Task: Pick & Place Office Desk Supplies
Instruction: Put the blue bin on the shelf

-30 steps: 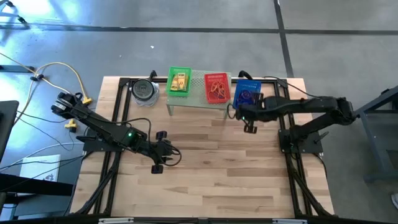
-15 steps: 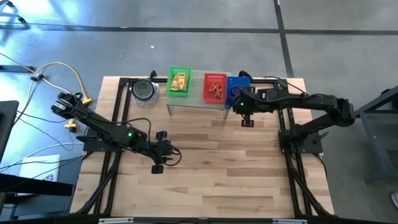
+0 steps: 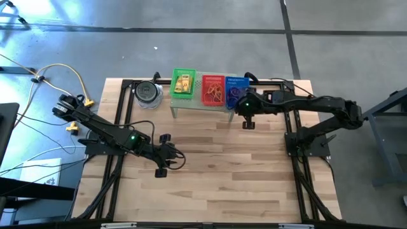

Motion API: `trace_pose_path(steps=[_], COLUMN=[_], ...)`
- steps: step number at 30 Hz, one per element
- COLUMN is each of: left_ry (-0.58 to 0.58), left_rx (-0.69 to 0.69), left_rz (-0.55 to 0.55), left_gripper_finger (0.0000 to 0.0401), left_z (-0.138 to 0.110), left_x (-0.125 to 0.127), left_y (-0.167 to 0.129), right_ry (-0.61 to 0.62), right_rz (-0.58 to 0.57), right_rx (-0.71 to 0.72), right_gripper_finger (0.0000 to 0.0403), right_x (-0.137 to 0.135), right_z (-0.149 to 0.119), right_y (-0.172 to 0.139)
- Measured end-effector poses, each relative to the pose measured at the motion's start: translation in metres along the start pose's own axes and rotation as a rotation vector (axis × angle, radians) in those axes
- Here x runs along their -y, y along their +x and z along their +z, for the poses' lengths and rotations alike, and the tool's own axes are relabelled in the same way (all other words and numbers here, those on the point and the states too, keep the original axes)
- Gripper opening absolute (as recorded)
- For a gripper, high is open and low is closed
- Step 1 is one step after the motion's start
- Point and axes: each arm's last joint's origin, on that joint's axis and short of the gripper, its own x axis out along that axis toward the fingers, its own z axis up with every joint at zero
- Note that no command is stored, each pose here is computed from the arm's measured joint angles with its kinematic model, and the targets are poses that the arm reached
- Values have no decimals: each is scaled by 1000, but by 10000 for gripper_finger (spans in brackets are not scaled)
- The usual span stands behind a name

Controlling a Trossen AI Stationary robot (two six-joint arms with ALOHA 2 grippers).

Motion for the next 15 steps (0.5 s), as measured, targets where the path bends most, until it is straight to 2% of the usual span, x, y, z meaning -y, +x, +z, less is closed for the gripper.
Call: trace_pose_path(steps=[9,15], left_ry=[-1,-4], left_rx=[-7,-10], left_rz=[-19,-26], left_gripper_finger=[127,127], left_z=[0,0], left_x=[1,1], left_y=[0,0], right_ry=[11,12], right_rz=[2,13], right_rx=[76,36], right_gripper_finger=[2,2], right_x=[1,0], right_z=[9,10], right_y=[4,16])
